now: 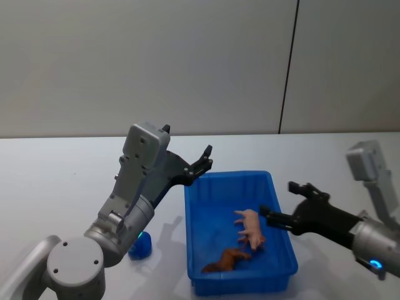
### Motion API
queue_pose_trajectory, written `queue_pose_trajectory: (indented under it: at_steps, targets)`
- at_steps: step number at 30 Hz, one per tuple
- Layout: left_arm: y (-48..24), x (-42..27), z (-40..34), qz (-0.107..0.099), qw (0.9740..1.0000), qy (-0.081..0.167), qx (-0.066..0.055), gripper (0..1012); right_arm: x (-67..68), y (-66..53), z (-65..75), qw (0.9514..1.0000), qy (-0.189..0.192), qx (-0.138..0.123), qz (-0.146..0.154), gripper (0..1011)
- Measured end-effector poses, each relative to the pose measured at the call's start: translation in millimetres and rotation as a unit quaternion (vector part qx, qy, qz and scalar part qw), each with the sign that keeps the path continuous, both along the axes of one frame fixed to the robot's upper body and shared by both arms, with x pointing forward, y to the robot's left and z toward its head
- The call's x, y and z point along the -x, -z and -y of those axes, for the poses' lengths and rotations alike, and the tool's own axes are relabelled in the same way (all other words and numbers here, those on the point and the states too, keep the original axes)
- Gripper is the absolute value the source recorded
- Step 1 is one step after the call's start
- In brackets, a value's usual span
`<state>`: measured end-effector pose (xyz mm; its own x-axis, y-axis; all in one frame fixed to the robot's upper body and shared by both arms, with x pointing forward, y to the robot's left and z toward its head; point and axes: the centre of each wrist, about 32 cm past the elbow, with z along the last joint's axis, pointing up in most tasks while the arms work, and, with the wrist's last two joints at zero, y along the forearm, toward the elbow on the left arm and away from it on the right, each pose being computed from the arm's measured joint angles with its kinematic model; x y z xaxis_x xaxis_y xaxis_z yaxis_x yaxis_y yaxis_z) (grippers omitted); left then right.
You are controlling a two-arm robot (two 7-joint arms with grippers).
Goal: Pick up the two dolls from the table and place them into the box.
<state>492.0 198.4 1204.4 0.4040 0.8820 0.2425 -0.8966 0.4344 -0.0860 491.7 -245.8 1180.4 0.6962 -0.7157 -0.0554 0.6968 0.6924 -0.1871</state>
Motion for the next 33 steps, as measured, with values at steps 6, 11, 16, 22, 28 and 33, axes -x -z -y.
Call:
queue_pose_trajectory:
  at_steps: [6, 11, 16, 22, 28, 33]
  targets:
    - [0.0, 0.0, 0.0, 0.0, 1.0, 0.0, 0.0, 1001, 8.6, 2.0, 21.9, 0.9997, 0.024, 0.006, 0.001, 1001]
    - [0.0, 0.0, 0.0, 0.0, 1.0, 0.0, 0.0, 1001, 16.1, 4.6, 37.6, 0.9991, 0.038, 0.015, 0.003, 1001]
    - [0.1, 0.1, 0.0, 0.0, 1.0, 0.0, 0.0, 1001, 20.7, 5.9, 46.9, 0.9987, 0.047, 0.02, 0.005, 1001]
    - [0.3, 2.3, -1.3, -0.001, 1.0, -0.005, -0.002, 1001, 24.5, 6.5, 54.5, 0.9982, 0.054, 0.025, 0.006, 1001]
    - [0.3, 10.7, -7.4, -0.007, 0.9997, -0.02, -0.01, 1001, 26.9, 6.7, 59.3, 0.9979, 0.058, 0.028, 0.008, 1001]
    - [1.1, 21.6, -14.6, -0.024, 0.9989, -0.035, -0.02, 1001, 28.1, 6.7, 61.6, 0.9977, 0.06, 0.03, 0.008, 1001]
